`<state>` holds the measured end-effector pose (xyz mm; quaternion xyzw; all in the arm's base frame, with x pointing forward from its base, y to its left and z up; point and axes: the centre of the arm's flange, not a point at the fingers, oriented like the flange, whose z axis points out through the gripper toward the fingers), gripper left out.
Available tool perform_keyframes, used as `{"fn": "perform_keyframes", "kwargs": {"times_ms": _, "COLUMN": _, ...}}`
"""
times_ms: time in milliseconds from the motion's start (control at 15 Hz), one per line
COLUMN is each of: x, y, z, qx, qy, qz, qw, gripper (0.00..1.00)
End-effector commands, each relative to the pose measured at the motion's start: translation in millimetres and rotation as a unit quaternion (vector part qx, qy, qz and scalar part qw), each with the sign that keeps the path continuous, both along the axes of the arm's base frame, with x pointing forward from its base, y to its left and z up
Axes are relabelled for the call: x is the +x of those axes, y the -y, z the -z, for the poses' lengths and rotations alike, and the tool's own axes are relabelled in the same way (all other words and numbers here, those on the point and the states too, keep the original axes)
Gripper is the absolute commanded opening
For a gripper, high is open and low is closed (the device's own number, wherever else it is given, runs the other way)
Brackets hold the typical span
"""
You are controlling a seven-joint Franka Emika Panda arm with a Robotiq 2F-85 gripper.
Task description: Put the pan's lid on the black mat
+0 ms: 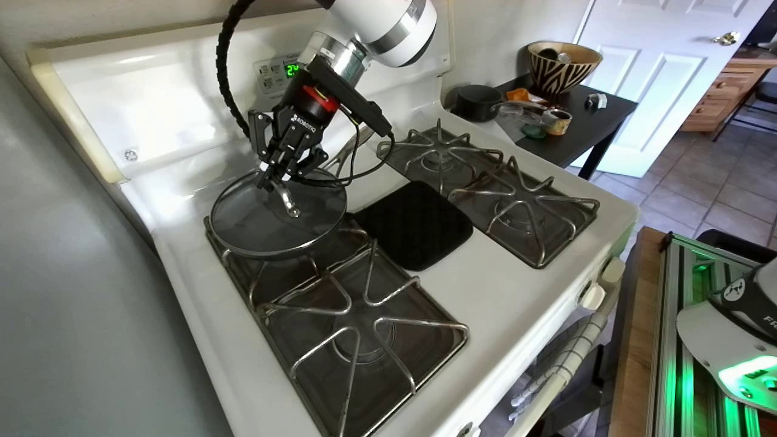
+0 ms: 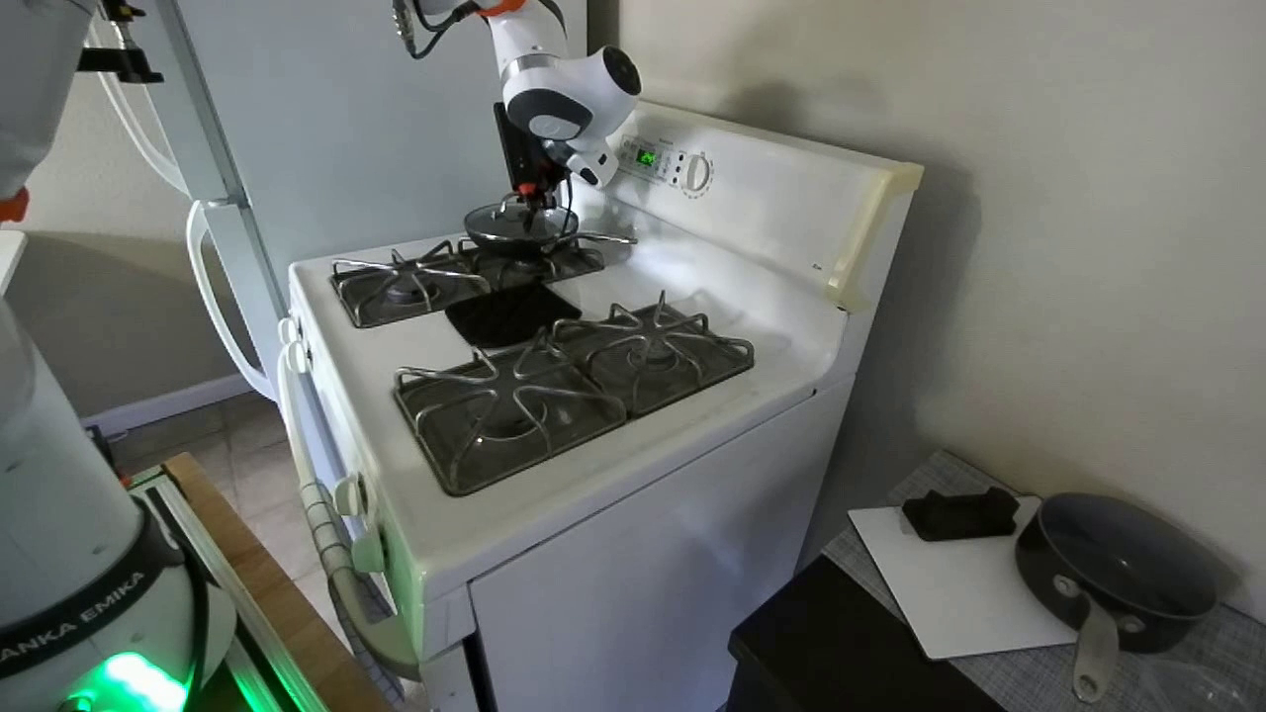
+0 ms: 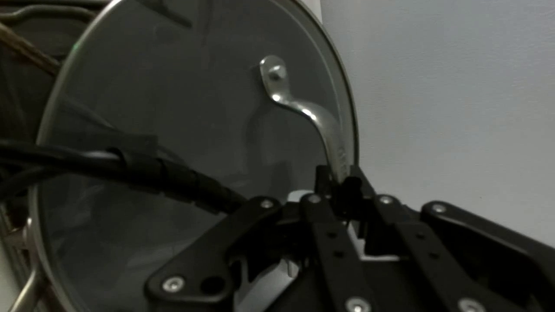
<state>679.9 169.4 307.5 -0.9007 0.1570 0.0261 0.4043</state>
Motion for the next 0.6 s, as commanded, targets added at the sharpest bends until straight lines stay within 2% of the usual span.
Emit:
{"fn": "perform_keyframes", "kwargs": {"times_ms": 0, "x": 4.2, "y": -1.5, "z": 26.5, "qx": -0.010, "qy": -0.025, "qz": -0.006, "qw": 0.9996, "gripper": 0.01}}
{"fn": "perform_keyframes", "kwargs": {"times_ms": 200, "x": 6.1, "y": 0.0, "z": 23.2, "qx": 0.014, "qy": -0.028, "qz": -0.011, "qw": 0.9994, "gripper": 0.01}}
{"fn": "perform_keyframes", "kwargs": {"times_ms": 533, "x": 6.9, "y": 5.3, "z": 18.4, "qx": 0.026, "qy": -0.029, "qz": -0.019, "qw": 0.9991, "gripper": 0.01}}
